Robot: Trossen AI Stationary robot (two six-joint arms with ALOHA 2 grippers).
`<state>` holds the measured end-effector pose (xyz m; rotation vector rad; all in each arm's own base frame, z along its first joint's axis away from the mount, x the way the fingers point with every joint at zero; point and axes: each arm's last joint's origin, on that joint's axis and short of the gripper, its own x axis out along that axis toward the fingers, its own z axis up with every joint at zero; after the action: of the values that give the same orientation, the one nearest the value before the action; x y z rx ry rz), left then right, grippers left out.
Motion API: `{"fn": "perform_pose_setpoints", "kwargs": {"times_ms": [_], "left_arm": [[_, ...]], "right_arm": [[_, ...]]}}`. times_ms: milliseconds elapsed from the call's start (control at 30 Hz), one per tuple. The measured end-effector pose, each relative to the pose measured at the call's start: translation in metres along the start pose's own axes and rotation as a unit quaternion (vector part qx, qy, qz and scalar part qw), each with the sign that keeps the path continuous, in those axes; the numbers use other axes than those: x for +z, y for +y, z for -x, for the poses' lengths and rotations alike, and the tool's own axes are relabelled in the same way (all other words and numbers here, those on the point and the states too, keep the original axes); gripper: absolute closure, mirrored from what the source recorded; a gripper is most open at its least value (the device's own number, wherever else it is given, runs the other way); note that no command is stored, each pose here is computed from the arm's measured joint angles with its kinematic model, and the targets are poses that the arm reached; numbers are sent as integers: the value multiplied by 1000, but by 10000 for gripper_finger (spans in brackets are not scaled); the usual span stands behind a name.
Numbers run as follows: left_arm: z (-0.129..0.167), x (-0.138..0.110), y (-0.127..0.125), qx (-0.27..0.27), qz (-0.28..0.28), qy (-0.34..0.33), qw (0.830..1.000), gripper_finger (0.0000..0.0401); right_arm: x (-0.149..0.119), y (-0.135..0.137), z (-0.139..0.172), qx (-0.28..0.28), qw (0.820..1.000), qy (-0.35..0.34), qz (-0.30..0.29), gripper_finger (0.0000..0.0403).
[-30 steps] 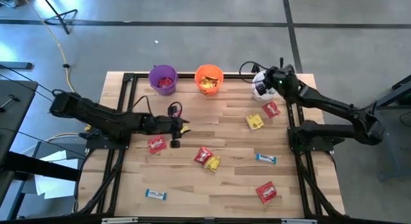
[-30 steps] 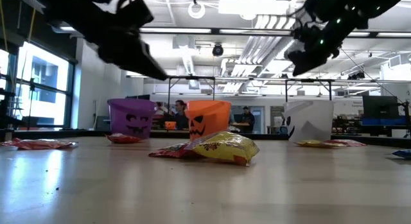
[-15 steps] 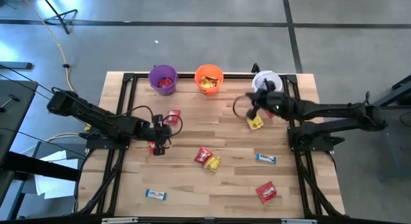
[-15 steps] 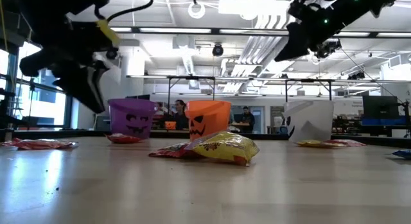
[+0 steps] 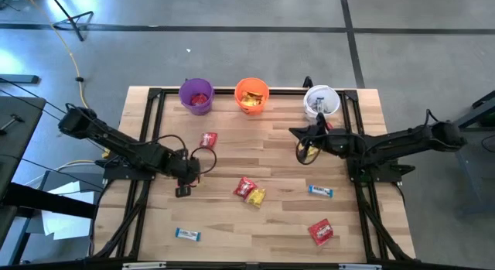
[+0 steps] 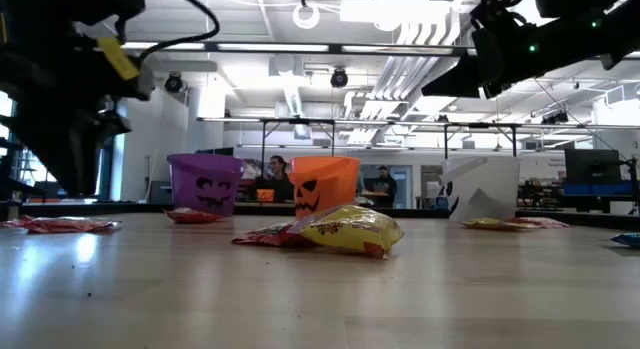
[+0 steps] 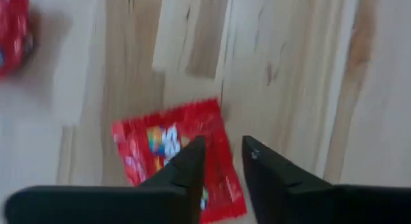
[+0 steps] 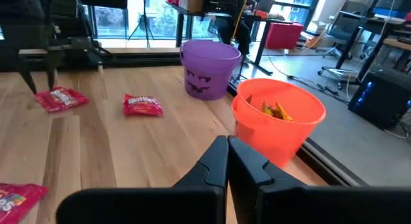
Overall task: Sort candy
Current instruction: Put the red candy into the violet bucket
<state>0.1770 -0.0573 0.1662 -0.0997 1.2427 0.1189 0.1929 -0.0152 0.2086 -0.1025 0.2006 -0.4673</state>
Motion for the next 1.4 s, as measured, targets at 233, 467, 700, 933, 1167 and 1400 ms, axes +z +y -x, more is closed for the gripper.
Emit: {"fn": "perform_pose_setpoints", "kwargs": {"times_ms": [233,467,700,933,1167,1400], "left_arm": [[-10,-5,-1,34,28,37,998,229],[-33,-1,0,77,4,71,995,215],[-40,0,1,87,6,92,992,262],[-25,11,-6,72,-16,82,994,348],[-3,41,9,153,-9,-5,988,398],[48,84,74,233,23,-104,967,399]], "right_arm": [[-1,5,2,14,1000,4,6,402],[-1,6,3,16,1000,3,10,403],[-1,6,3,15,1000,3,11,403],[-1,6,3,15,1000,4,12,403],[-2,6,3,15,1000,7,12,403],[-2,6,3,16,1000,12,14,403]]}}
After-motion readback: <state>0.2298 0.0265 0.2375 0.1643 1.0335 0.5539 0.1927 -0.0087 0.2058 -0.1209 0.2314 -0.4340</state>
